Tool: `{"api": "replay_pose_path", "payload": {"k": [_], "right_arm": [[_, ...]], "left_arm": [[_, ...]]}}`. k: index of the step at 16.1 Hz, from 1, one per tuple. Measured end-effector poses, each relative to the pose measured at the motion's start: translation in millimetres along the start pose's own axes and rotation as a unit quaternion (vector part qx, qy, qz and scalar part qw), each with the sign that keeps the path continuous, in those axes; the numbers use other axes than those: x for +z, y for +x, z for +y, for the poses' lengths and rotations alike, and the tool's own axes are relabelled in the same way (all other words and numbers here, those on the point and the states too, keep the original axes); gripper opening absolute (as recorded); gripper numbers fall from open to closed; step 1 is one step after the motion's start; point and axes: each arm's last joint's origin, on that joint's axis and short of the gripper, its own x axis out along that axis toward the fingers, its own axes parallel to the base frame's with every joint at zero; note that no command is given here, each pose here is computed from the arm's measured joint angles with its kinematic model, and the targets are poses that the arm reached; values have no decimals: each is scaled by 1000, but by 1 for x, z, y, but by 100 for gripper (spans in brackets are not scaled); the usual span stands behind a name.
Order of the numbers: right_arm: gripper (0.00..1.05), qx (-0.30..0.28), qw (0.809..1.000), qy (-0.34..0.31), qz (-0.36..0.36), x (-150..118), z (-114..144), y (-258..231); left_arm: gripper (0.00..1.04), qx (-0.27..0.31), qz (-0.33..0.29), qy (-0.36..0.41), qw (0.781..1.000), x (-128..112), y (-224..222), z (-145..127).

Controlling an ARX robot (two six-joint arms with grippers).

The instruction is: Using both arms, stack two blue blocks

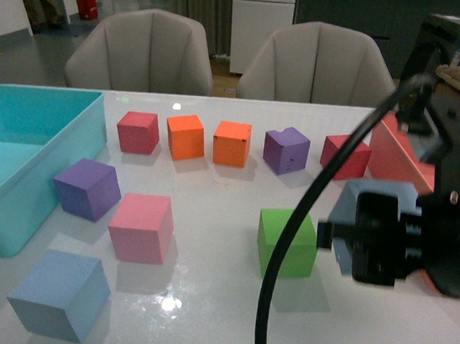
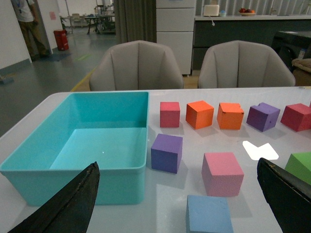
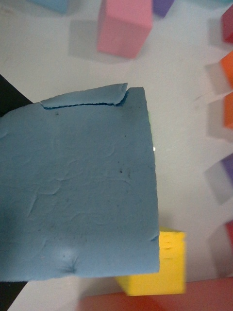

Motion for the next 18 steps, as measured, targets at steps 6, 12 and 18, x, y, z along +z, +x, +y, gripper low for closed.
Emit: {"api": "replay_pose_path", "payload": {"k": [6,12,18], "right_arm": [[43,10,999,-38,-8,70,45,43],[43,15,998,-62,28,101,96,127],[43,30,996,-14,78,92,116,169]], "left_arm": [[98,0,0,0,1000,0,0,0],[98,0,0,0,1000,0,0,0],[98,0,0,0,1000,0,0,0]]}}
